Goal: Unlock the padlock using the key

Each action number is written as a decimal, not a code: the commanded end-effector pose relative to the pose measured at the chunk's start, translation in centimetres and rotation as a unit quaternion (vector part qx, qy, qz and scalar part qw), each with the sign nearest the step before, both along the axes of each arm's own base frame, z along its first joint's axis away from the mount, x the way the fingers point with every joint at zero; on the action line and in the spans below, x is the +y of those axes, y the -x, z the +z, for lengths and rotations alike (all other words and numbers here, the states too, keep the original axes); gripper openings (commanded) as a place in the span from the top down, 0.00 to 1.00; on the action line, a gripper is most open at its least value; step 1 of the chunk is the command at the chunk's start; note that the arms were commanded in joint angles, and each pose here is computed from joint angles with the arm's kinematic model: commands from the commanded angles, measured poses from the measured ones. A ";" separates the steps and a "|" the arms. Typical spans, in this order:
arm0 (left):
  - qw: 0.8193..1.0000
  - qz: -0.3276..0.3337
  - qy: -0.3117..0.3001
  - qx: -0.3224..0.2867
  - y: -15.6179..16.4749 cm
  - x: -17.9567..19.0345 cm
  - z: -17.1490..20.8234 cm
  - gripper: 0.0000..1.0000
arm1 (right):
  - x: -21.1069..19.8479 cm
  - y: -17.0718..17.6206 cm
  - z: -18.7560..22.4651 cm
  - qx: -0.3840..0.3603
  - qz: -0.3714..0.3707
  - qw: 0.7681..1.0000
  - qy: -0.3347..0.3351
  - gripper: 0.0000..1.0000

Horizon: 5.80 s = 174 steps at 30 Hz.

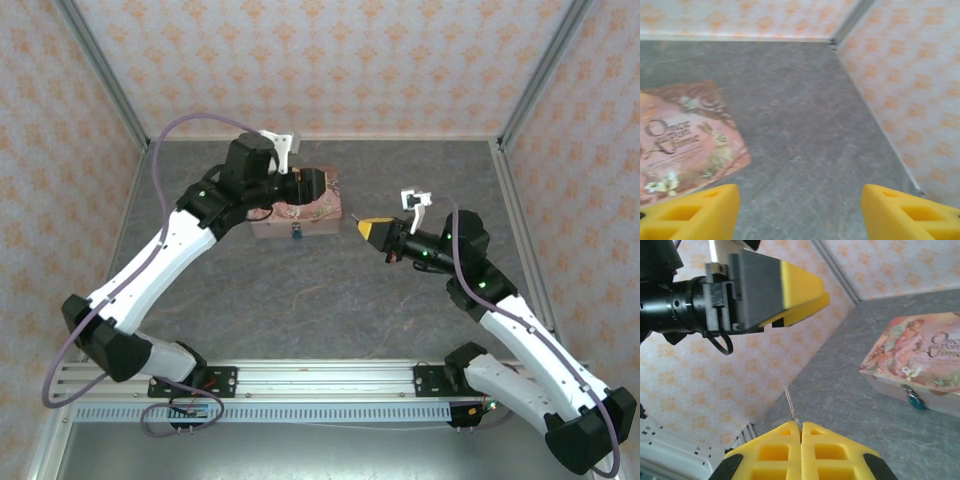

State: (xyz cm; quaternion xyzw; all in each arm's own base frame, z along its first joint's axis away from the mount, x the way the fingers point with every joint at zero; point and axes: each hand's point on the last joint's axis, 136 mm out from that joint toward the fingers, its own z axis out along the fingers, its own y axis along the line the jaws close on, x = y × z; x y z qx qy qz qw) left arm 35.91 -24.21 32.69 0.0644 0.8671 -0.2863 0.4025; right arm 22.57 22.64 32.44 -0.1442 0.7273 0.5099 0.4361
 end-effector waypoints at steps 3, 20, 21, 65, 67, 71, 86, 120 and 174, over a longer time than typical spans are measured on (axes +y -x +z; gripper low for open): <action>0.992 0.073 -0.090 0.049 -3.7 1.4 -5.1 0.32 | -1.9 -0.9 -1.5 0.037 -0.075 0.996 0.004 1.00; 0.967 0.083 -0.178 0.160 -12.3 -3.0 -17.5 0.27 | -4.3 -2.8 -4.0 0.076 -0.160 0.981 0.084 1.00; 0.966 0.083 -0.180 0.163 -12.6 -3.2 -17.9 0.27 | -4.3 -2.9 -4.1 0.076 -0.161 0.980 0.086 1.00; 0.955 -0.153 -0.161 0.195 -1.0 -13.5 -21.4 0.41 | -5.1 -3.1 -10.4 0.127 -0.181 0.966 0.137 1.00; 0.955 -0.156 -0.162 0.192 -0.8 -13.4 -20.8 0.41 | -5.1 -3.0 -10.5 0.127 -0.180 0.966 0.131 1.00; 0.953 -0.160 -0.166 0.196 -0.5 -13.2 -21.0 0.42 | -5.2 -2.9 -10.5 0.127 -0.182 0.967 0.129 1.00; 0.968 -0.134 -0.130 0.166 0.3 -12.1 -18.1 0.37 | -5.2 -2.7 -10.1 0.118 -0.176 0.969 0.127 1.00; 0.997 -0.069 -0.025 -0.001 8.2 1.8 -16.1 0.15 | -1.4 -3.5 -8.9 0.132 -0.128 0.983 0.018 1.00; 0.998 -0.042 -0.055 -0.006 3.0 0.7 -27.9 0.45 | -3.7 -0.2 -10.3 0.085 -0.155 0.984 0.031 1.00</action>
